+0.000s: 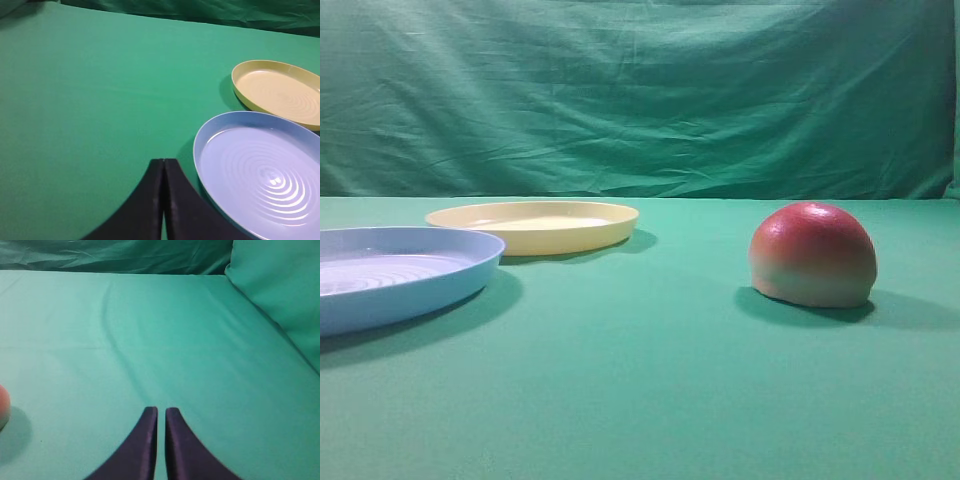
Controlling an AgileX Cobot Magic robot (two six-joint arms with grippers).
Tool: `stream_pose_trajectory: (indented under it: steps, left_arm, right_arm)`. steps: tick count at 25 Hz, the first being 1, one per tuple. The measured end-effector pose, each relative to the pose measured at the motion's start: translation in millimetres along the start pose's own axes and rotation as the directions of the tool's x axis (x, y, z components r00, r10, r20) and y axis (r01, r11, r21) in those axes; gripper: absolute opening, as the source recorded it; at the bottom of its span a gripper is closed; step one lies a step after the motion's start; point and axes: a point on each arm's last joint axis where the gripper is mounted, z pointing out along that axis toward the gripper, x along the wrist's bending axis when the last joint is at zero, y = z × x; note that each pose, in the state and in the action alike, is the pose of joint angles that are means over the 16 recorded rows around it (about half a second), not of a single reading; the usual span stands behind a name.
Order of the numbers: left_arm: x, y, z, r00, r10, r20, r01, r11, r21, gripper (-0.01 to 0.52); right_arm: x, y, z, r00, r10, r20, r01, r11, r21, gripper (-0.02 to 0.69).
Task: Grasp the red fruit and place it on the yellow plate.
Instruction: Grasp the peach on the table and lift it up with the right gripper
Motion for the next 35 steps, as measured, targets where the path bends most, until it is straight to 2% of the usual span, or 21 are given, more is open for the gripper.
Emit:
stream_pose_trajectory:
  steps: [20, 29, 35]
  left_arm:
    - [0.0, 0.0, 0.0, 1.000, 0.000, 0.000, 0.000, 1.000, 0.000, 0.000]
    - [0.0, 0.0, 0.0, 1.000, 0.000, 0.000, 0.000, 1.000, 0.000, 0.000]
    - [0.0, 0.0, 0.0, 1.000, 0.000, 0.000, 0.000, 1.000, 0.000, 0.000]
  right_arm:
    - [0.1, 0.2, 0.0, 1.000, 0.003, -0.001, -0.003, 1.000, -0.002, 0.000]
    - [2.7, 8.0, -0.7, 0.991, 0.124, -0.040, -0.127, 0.989, -0.075, 0.000]
    - [5.5, 27.4, -7.7, 0.980, 0.178, -0.091, -0.189, 0.973, -0.135, 0.000]
